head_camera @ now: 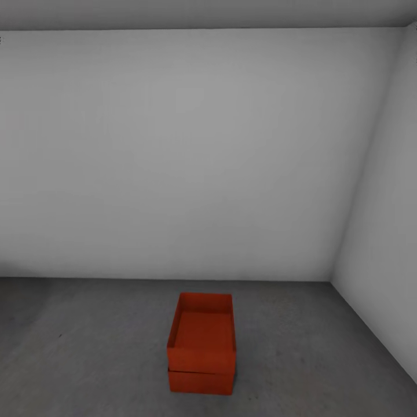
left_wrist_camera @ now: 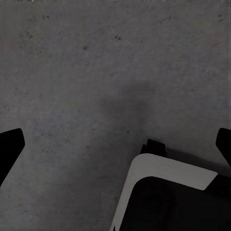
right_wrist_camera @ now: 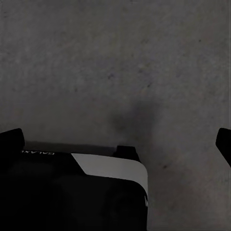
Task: Move the two storage containers from the living room to the garage. In the garage, place one container on the floor and stack the other container on top of it (either order is fine).
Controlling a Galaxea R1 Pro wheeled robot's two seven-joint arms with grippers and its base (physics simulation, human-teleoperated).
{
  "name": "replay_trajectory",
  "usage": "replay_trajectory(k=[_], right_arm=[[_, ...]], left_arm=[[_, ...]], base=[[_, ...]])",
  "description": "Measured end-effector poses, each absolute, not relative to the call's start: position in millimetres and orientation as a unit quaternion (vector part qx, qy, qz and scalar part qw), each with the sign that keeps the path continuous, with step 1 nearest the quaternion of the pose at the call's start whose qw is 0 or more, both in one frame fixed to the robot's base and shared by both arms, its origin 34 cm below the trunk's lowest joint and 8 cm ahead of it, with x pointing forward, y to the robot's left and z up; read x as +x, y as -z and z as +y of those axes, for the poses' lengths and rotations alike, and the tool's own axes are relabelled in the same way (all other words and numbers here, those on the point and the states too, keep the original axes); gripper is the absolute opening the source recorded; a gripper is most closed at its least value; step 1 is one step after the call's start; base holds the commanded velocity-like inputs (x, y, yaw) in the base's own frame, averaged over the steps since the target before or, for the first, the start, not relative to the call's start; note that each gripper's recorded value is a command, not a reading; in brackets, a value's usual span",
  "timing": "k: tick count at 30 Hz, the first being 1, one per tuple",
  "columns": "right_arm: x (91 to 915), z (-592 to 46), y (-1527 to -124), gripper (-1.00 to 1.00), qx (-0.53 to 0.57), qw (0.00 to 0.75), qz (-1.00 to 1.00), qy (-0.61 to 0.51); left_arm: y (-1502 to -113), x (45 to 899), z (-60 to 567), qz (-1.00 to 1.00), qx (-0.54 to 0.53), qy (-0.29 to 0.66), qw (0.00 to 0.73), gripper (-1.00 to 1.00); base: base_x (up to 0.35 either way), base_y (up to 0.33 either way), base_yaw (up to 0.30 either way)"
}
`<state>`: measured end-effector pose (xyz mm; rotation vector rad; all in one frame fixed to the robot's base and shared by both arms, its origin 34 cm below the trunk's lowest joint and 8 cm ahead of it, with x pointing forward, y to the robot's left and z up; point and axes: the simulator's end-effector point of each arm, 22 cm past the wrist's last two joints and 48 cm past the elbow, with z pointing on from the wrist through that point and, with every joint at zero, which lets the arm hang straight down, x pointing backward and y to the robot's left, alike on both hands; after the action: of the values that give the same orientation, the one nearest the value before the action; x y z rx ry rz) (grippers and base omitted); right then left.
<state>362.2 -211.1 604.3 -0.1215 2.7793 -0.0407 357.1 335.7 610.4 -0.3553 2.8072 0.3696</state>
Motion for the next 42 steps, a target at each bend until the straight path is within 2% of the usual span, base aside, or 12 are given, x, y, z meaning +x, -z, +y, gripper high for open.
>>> replay_trajectory(k=[14, 20, 42], right_arm=[[309.1, -251.7, -590.6, 1.00, -0.039, 0.148, 0.987, 0.039], [292.4, -287.4, -588.3, 1.00, -0.035, 0.142, 0.987, 0.061], [281.7, -294.3, -586.6, 1.00, -0.045, 0.139, 0.987, 0.065]], left_arm=[[-613.7, 361.6, 332.5, 0.972, -0.133, -0.123, 0.150, 1.00], [-613.9, 358.2, 335.6, 0.966, -0.177, -0.118, 0.147, 1.00], [-603.8, 323.5, 335.1, 0.966, -0.190, -0.118, 0.125, 1.00]], base=[[0.000, 0.000, 0.000], [0.000, 0.000, 0.000], [0.000, 0.000, 0.000]])
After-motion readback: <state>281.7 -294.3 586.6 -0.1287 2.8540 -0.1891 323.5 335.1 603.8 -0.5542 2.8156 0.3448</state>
